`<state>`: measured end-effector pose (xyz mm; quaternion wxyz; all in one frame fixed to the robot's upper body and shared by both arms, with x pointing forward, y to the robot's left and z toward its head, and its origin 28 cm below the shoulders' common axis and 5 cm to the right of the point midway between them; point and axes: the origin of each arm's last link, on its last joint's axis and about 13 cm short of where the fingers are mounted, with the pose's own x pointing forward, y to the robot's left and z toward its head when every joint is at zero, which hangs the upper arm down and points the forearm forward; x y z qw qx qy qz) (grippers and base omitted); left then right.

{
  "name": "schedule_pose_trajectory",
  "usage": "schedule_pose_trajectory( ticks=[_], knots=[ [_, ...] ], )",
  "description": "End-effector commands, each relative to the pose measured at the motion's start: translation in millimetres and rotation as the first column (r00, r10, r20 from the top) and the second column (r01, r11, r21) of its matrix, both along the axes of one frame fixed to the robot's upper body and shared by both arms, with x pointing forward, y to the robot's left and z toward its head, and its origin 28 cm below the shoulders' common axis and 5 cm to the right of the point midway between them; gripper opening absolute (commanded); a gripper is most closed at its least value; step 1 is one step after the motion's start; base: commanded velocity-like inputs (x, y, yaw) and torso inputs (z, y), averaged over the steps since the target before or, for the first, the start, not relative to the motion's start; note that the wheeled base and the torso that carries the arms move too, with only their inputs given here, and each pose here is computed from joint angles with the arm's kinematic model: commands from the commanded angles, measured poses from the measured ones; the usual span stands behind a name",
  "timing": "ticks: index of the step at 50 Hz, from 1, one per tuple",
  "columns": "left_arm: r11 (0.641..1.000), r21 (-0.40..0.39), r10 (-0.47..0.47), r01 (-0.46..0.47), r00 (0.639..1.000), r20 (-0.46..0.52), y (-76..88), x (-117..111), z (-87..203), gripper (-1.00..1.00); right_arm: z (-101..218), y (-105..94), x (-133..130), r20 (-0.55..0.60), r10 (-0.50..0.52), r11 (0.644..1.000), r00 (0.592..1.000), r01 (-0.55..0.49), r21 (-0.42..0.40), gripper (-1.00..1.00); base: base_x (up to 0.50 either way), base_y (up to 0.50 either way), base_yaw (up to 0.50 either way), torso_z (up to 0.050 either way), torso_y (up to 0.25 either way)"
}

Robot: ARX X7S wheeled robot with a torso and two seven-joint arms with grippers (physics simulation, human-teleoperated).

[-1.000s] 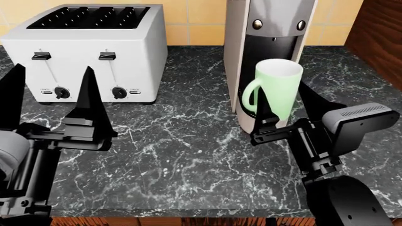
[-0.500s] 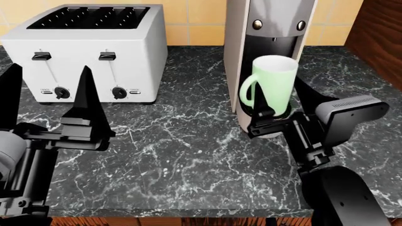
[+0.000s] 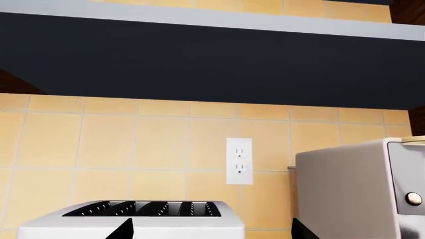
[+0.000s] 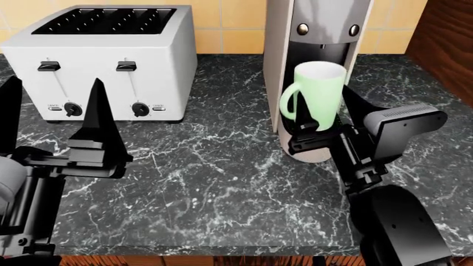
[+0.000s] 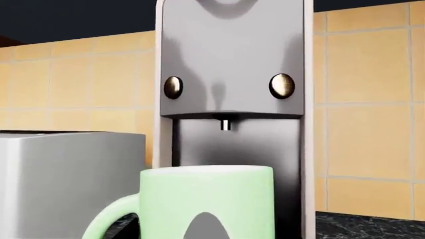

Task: Pick the mug from the cabinet, place it under the coffee machine dispenser, and press the start button.

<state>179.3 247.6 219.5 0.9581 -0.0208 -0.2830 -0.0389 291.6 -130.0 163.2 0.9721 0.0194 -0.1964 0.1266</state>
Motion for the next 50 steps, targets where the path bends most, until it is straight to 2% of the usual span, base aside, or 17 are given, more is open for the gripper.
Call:
schedule_pose_trajectory(
  ticks=[1,50],
  knots=[
    [1.0,0.0,0.002,-0.002,1.0,0.002,0.5,-0.7,-0.2,1.0,-0.2,-2.7,6.6,-0.004,-0.028,0.999,1.0,0.027,-0.034,-1.0,0.0,0.0,0.0,0.0,0.0],
    [1.0,0.003,0.01,-0.011,1.0,0.01,1.9,-1.9,-0.5,1.0,0.8,-3.8,26.0,-0.042,-0.047,0.998,0.998,0.045,-0.046,-1.0,0.0,0.0,0.0,0.0,-0.001]
  ],
)
